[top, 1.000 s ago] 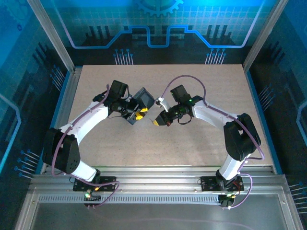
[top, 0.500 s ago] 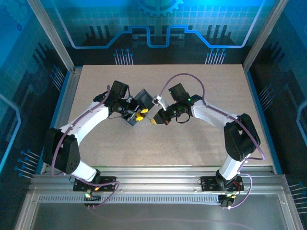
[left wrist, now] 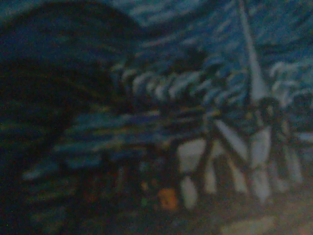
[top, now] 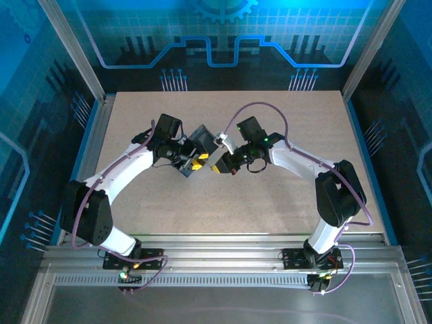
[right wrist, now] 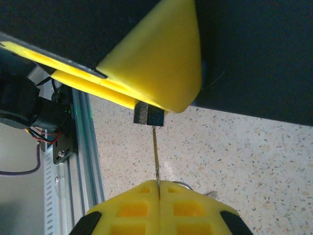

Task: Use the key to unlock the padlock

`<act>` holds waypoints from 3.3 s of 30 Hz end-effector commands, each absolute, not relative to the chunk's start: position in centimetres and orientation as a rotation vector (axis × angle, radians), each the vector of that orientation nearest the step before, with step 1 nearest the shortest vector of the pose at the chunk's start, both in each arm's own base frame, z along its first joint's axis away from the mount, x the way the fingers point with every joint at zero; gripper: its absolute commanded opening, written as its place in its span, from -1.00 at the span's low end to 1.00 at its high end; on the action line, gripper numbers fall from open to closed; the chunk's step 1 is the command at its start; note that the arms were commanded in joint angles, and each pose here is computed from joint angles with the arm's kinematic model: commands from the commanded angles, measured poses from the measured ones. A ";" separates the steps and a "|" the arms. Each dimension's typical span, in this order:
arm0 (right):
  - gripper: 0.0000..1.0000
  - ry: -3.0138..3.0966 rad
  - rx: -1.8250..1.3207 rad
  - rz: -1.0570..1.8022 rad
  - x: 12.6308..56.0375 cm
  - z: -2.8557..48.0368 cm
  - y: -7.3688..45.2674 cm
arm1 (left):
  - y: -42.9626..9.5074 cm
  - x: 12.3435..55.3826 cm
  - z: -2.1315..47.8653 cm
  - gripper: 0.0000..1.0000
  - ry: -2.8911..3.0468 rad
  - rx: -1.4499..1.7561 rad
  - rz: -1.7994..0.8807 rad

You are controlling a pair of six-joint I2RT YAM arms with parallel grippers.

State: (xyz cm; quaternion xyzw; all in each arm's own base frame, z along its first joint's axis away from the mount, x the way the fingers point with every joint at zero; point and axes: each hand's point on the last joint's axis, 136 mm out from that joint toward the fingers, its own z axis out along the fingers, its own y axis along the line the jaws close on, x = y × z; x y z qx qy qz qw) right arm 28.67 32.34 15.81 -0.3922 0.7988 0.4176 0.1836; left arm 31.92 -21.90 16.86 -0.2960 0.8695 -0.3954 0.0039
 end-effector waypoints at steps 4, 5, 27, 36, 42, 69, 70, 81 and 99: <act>-1.00 2.190 -1.102 1.154 29.7 17.4 33.4 | -22.9 31.3 19.1 -0.76 2.689 -0.852 -1.325; -1.00 2.194 -1.098 1.150 29.8 17.4 33.4 | -22.9 31.4 19.1 -0.75 2.690 -0.852 -1.324; -1.00 2.374 -0.960 1.444 26.9 18.7 33.8 | -22.0 30.3 19.6 -0.76 2.688 -0.659 -1.424; -1.00 2.351 -0.944 1.384 28.4 19.3 35.1 | -21.6 29.7 18.9 -0.76 2.744 -0.652 -1.419; -1.00 2.366 -0.974 1.353 28.0 18.4 36.6 | -21.3 30.5 18.4 -0.77 2.702 -0.769 -1.471; -0.78 2.126 -0.689 1.453 30.0 20.2 38.4 | -19.6 30.0 16.5 -0.88 2.641 -1.151 -1.406; -0.71 2.135 -0.683 1.437 30.1 20.2 37.9 | -19.2 30.0 16.3 -0.88 2.635 -1.176 -1.392; -0.35 2.188 -0.714 1.197 30.0 19.8 31.5 | -17.9 30.4 15.4 -0.88 2.655 -1.265 -1.307; -0.31 1.481 -1.268 0.289 30.2 19.2 35.8 | -17.6 29.8 15.1 -0.83 2.757 -1.369 -1.185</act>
